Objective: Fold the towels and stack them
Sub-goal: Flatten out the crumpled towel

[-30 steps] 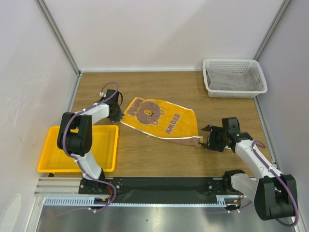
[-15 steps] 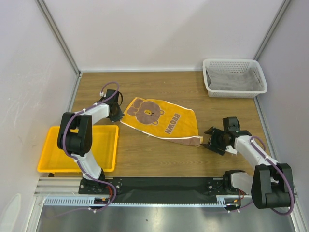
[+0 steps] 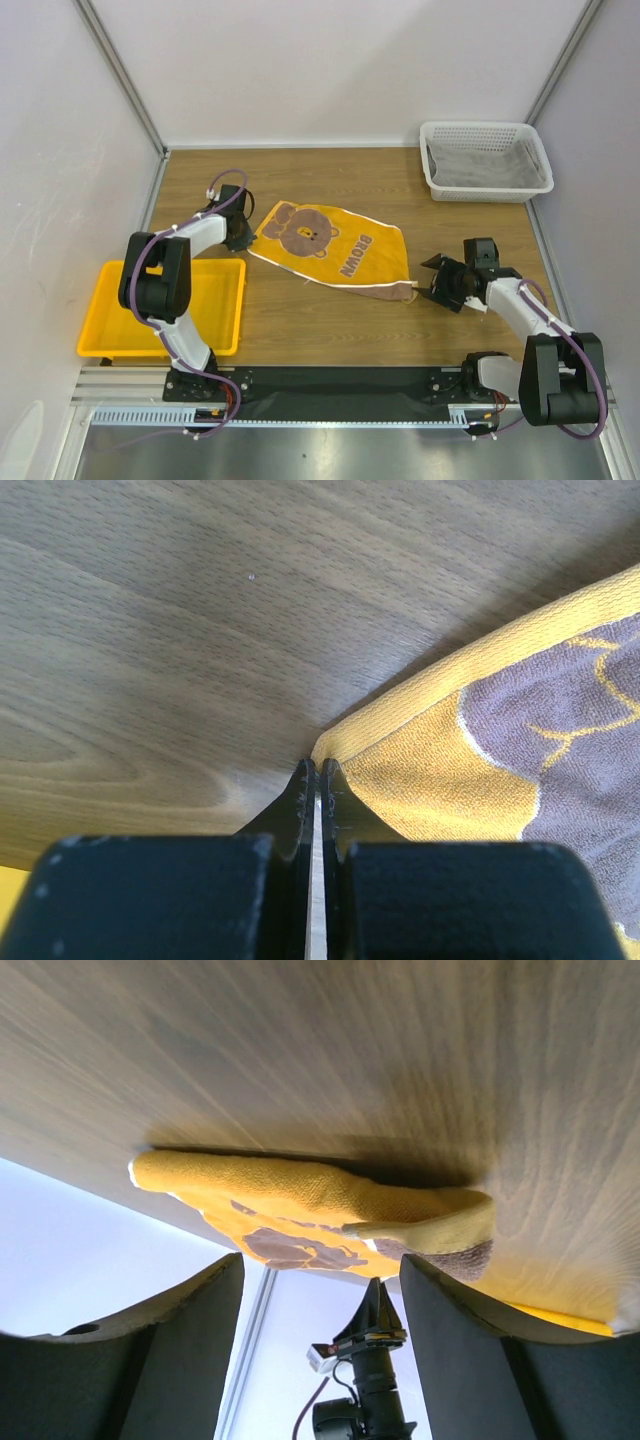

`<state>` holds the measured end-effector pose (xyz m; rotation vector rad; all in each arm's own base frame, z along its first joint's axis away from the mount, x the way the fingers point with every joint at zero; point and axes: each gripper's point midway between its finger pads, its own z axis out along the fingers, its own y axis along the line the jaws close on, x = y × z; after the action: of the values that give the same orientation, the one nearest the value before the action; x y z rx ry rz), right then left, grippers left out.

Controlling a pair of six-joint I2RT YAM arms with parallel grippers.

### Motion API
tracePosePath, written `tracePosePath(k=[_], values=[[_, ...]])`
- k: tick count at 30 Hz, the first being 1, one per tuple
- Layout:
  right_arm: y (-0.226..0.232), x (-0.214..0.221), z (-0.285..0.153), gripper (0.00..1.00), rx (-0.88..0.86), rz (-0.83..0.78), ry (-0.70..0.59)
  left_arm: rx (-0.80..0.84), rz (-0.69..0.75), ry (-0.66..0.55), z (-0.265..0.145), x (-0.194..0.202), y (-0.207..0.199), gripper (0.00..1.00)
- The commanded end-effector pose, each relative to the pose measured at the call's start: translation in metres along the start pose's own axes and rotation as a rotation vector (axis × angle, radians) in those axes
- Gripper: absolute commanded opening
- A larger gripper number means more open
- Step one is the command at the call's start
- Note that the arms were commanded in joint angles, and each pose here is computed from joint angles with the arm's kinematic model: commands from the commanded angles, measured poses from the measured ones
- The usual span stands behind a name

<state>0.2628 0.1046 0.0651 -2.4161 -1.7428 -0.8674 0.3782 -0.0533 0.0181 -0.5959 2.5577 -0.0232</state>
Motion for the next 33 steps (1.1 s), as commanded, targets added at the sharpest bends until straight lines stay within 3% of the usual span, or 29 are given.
tracePosePath(k=[1, 13, 19, 24, 26, 33], values=[[0.019, 0.013, -0.009, 0.70, -0.031, 0.089, 0.042, -0.017, 0.009, -0.041, -0.003, -0.010, 0.005, 0.00], [0.009, 0.010, 0.019, 0.81, 0.083, 0.072, 0.032, -0.028, 0.008, -0.053, -0.005, -0.011, 0.008, 0.00], [-0.004, 0.009, 0.024, 0.92, 0.158, 0.046, 0.035, -0.031, 0.006, -0.055, -0.005, -0.012, 0.009, 0.00], [-0.014, 0.011, 0.023, 0.88, 0.231, -0.075, 0.042, -0.035, 0.004, -0.059, -0.005, -0.013, 0.009, 0.00], [-0.023, 0.007, 0.020, 0.80, 0.287, -0.114, 0.022, -0.036, 0.005, -0.057, -0.004, -0.012, 0.009, 0.00], [-0.049, -0.004, 0.012, 0.79, 0.412, -0.214, -0.007, -0.040, -0.001, -0.057, -0.003, -0.012, 0.011, 0.00]])
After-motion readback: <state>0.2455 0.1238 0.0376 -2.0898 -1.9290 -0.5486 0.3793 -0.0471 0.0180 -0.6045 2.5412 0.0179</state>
